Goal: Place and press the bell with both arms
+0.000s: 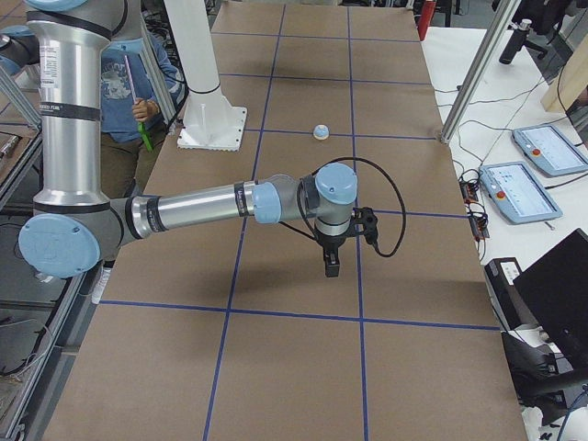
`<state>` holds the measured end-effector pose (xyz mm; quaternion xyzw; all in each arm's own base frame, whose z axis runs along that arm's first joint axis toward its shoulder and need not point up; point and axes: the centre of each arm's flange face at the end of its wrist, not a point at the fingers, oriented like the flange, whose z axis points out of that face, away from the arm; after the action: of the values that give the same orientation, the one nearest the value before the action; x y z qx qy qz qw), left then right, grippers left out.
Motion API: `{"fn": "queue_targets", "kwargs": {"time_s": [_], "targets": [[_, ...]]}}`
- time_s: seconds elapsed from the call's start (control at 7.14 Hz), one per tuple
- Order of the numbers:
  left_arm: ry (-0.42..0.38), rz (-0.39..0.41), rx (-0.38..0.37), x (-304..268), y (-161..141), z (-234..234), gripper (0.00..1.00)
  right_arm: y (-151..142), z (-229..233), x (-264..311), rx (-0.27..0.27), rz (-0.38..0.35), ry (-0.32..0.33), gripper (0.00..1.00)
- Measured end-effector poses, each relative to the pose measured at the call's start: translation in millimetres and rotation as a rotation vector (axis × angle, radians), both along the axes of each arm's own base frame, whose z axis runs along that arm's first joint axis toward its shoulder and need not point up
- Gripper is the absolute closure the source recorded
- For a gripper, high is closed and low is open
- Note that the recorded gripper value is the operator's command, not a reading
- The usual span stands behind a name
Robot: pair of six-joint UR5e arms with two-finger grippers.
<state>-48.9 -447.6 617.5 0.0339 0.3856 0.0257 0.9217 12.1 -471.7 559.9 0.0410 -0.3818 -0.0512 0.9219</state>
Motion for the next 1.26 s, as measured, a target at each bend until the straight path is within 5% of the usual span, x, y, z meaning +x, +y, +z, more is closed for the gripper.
{"fn": "queue_targets", "kwargs": {"time_s": [1.26], "targets": [[0.001,0.0,0.036,-0.2,4.0,-19.0,0.0,-3.4,-7.7,-1.4,0.019,-0.001,-0.001,0.0]]}}
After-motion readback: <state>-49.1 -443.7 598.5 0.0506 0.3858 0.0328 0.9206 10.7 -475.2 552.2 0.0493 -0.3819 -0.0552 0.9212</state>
